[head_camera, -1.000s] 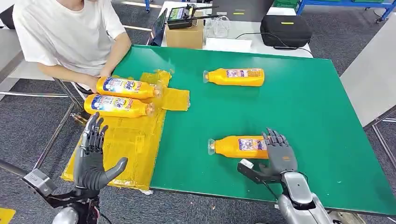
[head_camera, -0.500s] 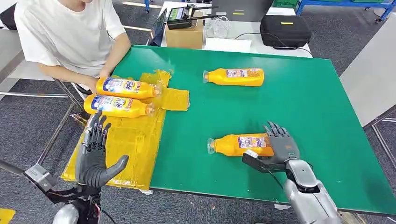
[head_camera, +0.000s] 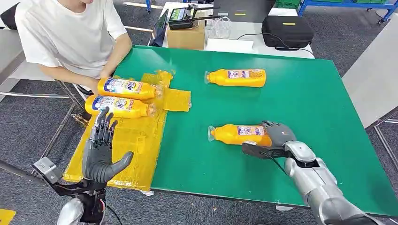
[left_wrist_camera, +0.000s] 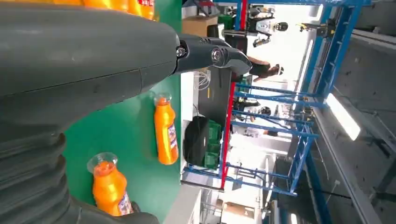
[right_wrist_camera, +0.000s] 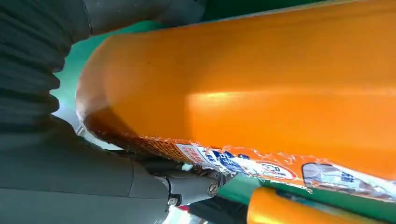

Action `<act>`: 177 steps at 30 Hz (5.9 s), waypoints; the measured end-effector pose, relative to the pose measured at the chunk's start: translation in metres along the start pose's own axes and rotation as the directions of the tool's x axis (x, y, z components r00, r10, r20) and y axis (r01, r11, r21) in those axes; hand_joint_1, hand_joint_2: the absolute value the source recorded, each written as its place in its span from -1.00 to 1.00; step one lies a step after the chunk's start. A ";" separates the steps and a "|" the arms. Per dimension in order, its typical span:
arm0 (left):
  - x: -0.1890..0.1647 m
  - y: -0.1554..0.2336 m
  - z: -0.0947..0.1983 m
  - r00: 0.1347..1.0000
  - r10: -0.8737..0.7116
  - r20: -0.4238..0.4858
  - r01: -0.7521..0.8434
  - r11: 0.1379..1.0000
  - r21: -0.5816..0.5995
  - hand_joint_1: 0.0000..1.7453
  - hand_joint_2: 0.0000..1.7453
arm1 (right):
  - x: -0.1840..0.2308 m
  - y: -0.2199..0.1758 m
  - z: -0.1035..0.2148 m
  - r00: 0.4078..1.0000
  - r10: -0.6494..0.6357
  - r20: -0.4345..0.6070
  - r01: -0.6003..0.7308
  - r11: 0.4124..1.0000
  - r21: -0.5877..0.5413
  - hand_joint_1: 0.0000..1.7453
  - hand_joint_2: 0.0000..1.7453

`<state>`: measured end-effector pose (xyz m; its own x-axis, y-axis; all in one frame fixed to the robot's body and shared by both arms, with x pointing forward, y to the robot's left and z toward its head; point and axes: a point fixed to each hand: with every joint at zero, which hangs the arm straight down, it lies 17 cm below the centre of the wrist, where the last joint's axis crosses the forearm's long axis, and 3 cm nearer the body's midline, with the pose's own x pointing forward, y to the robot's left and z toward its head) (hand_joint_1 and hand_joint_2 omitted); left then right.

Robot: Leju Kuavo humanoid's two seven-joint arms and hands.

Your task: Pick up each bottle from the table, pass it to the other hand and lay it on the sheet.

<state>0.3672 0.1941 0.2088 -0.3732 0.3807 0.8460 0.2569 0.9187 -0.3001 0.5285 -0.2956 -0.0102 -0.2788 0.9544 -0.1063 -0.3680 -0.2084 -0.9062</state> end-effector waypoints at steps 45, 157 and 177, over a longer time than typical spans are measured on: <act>-0.061 -0.106 0.018 0.961 0.233 -0.148 -0.258 0.950 -0.178 -1.00 1.00 | 0.244 -0.190 0.137 0.179 -0.527 0.831 0.984 0.113 -0.140 0.62 1.00; -0.171 0.130 0.015 0.425 -0.899 -0.106 0.551 0.350 -0.758 -1.00 1.00 | 0.337 -0.120 0.144 0.230 -0.528 0.818 0.941 0.335 -0.048 -1.00 -1.00; 0.035 0.046 -0.078 0.990 -0.059 0.129 0.046 0.994 0.102 -1.00 1.00 | 0.315 -0.069 0.144 0.752 -0.179 0.634 0.551 0.698 -0.457 -1.00 1.00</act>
<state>0.4357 0.2414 0.2588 -0.4997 0.3363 0.7983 0.1476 0.9411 -0.3041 0.3381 -0.0116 0.0783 -0.7066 0.6197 0.3416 -0.0056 0.4778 -0.8785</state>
